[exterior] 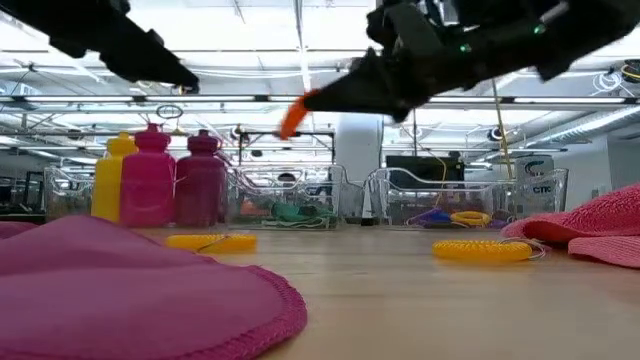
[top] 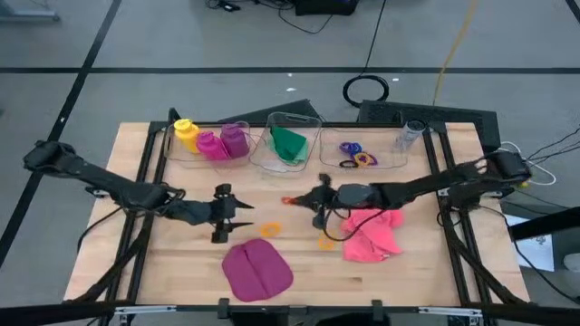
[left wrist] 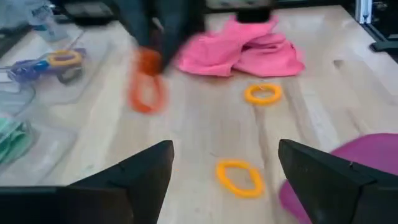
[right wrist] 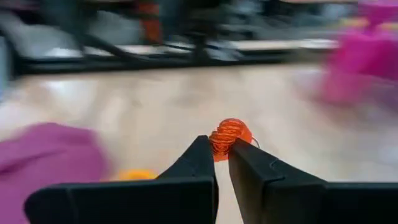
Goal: Pick & Place Sports Items
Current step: Put the orange spring keychain into the right transparent bin
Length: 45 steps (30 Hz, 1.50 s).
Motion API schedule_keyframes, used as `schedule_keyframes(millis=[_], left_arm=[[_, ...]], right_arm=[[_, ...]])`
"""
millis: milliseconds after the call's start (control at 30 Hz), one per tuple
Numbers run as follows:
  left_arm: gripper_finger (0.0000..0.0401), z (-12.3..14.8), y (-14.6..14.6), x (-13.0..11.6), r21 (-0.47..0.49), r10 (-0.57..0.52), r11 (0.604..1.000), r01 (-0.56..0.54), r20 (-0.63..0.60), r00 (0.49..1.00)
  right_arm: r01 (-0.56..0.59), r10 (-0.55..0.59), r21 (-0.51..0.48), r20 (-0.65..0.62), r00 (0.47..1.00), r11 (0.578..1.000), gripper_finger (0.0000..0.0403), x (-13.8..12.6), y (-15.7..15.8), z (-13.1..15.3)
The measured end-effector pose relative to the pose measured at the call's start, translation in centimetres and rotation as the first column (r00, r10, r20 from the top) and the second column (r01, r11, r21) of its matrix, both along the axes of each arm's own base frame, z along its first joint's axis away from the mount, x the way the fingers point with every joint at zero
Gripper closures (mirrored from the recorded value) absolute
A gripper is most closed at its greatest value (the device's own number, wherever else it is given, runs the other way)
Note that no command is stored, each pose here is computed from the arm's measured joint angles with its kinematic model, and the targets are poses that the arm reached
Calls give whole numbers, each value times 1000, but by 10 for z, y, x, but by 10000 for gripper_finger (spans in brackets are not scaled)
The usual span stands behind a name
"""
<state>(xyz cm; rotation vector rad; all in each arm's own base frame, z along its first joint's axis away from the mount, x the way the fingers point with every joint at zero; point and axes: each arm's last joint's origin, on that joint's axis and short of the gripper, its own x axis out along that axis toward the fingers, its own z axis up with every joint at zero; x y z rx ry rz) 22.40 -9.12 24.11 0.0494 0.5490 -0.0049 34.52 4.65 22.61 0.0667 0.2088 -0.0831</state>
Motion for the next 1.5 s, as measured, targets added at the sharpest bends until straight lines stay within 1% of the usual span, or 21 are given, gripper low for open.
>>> schedule_keyframes(millis=[67,167,267,400,500,600,667,767,833,967,1067,1133,1267,1367,1500], left_arm=[[155,-1,-2,0,-9,0,1000,0,-4,1000],[155,-9,-5,5,-14,12,1000,-12,-29,999],[155,-17,-7,10,-21,24,999,-25,-52,998],[155,-28,-12,18,-28,24,999,-27,-76,997],[155,-38,-13,24,-28,36,999,-38,-94,995],[155,-46,-15,29,-25,38,999,-41,-106,994],[155,-51,-17,32,-24,36,999,-39,-113,993],[155,-55,-18,35,-25,37,999,-40,-110,993],[155,-57,-18,36,-22,37,999,-40,-118,992],[155,-58,-19,36,-23,37,999,-40,-117,992],[155,-58,-19,36,-23,38,999,-41,-117,992],[155,-58,-19,36,-24,38,999,-41,-117,992],[155,-58,-19,36,-23,38,999,-41,-117,992],[155,-58,-19,36,-23,38,999,-41,-117,992],[155,-58,-19,36,-21,36,999,-39,-117,992]], right_arm=[[111,-113,-39,-46,992,993,402,-11,-5,9],[260,-268,-98,-77,960,961,403,-28,-12,23],[381,-390,-130,-50,919,915,403,-46,-19,32],[519,-526,-149,-11,850,842,403,-71,-34,35],[606,-612,-143,2,791,783,403,-88,-50,32],[669,-674,-121,-7,738,734,403,-102,-70,23],[707,-716,-130,-36,697,695,403,-109,-83,16],[756,-771,-156,-113,626,636,403,-119,-102,2],[770,-780,-135,-172,601,623,403,-125,-114,-6],[768,-744,-29,-273,610,640,403,-135,-135,-19],[782,-742,21,-303,598,623,403,-142,-145,-26],[796,-751,22,-316,579,604,403,-147,-148,-31],[813,-765,16,-327,554,582,403,-153,-152,-40],[820,-770,11,-338,542,572,403,-157,-153,-44],[820,-770,7,-341,540,572,403,-158,-153,-46]])
